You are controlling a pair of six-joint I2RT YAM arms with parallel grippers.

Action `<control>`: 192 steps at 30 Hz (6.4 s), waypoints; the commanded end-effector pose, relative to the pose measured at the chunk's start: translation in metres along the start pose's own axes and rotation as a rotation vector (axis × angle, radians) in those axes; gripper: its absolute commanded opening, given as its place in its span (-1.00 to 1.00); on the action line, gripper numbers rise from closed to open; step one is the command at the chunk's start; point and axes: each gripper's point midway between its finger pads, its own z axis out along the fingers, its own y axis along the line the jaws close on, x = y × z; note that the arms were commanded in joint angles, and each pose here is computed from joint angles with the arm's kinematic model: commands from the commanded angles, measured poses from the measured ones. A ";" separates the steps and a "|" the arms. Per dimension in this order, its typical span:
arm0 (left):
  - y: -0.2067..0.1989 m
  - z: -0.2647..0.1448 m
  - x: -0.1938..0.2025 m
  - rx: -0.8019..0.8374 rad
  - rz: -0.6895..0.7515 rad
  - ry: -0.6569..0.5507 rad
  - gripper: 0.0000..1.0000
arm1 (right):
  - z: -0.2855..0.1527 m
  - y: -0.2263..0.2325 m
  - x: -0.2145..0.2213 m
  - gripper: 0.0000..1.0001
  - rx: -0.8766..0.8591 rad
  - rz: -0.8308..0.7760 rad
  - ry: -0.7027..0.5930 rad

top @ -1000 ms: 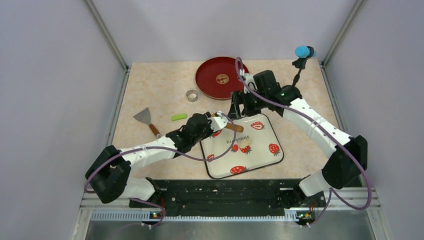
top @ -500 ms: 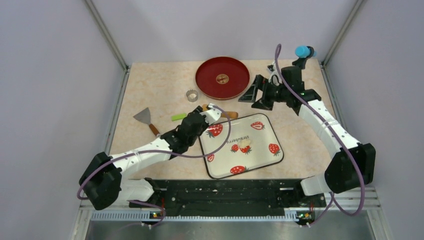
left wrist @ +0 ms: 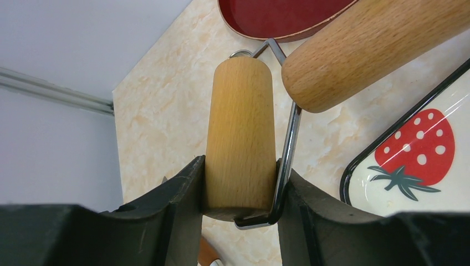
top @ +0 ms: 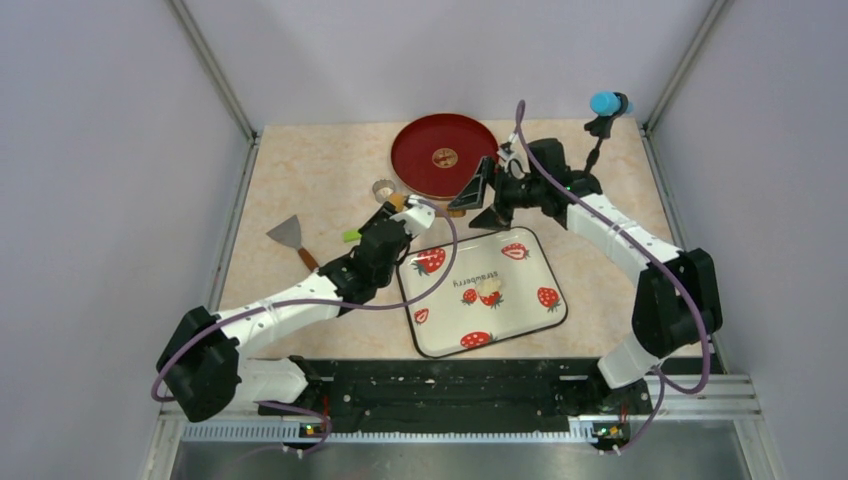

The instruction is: Roll out the dumpling wrappers from the dough

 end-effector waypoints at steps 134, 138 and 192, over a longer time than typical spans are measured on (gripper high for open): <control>-0.162 0.012 0.059 0.877 -1.348 0.926 -0.42 | -0.041 0.008 -0.035 -1.00 0.320 -0.501 -0.070; -0.180 0.020 0.040 0.911 -1.354 0.914 -0.40 | -0.044 0.004 -0.036 -1.00 0.334 -0.501 -0.074; -0.118 -0.023 0.134 0.757 -1.420 0.905 -0.18 | -0.066 -0.013 -0.009 -1.00 0.558 -0.537 0.159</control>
